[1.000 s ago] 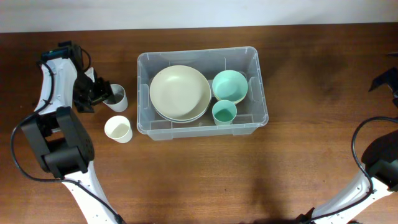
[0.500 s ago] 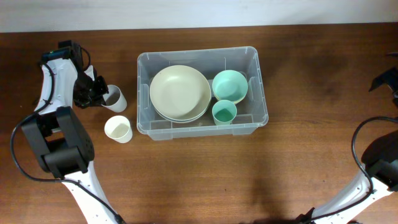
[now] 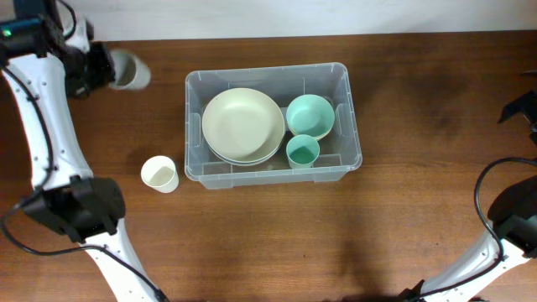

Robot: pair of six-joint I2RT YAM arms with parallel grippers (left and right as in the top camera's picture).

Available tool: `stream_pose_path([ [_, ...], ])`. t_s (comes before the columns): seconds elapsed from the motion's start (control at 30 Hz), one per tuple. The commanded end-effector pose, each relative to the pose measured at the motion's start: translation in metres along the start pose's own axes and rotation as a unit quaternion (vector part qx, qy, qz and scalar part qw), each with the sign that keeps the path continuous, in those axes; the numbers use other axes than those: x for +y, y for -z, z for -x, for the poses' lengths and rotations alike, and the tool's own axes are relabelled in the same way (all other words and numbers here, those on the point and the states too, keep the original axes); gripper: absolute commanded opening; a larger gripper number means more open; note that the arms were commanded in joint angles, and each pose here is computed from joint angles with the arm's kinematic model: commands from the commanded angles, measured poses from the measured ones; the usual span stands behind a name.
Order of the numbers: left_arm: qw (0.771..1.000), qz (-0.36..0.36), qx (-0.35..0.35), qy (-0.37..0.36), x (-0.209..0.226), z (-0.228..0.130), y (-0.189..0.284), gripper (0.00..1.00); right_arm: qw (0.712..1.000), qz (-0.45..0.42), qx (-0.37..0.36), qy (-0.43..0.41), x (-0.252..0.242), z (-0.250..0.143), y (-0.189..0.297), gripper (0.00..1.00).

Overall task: Pack container
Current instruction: 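Carry the grey-white cup right over the mint cup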

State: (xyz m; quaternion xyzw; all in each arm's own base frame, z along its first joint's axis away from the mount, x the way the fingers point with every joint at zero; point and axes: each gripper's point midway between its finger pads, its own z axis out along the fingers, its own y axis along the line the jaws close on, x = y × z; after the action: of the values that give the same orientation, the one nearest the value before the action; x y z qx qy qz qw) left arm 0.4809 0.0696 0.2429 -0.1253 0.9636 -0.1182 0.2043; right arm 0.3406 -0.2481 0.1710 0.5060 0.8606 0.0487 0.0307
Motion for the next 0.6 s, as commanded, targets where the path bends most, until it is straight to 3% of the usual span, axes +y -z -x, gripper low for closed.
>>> stream_pose_path([
  [0.0,0.980,-0.109,-0.017,-0.169,-0.103,-0.020,0.034,0.01,1.000,0.001,-0.009,-0.001,0.001,-0.002,0.007,0.99],
  [0.2,0.925,-0.142,0.030,-0.352,-0.206,-0.085,0.022,0.01,1.000,0.001,-0.009,-0.001,0.001,-0.002,0.007,0.99],
  [0.37,0.892,-0.124,0.043,-0.432,-0.261,-0.127,0.012,0.01,1.000,0.001,-0.008,-0.001,0.001,-0.002,0.007,0.99],
  [0.57,0.865,-0.143,0.085,-0.473,-0.298,-0.177,-0.004,0.01,1.000,0.001,-0.008,-0.001,0.001,-0.002,0.007,0.99],
])
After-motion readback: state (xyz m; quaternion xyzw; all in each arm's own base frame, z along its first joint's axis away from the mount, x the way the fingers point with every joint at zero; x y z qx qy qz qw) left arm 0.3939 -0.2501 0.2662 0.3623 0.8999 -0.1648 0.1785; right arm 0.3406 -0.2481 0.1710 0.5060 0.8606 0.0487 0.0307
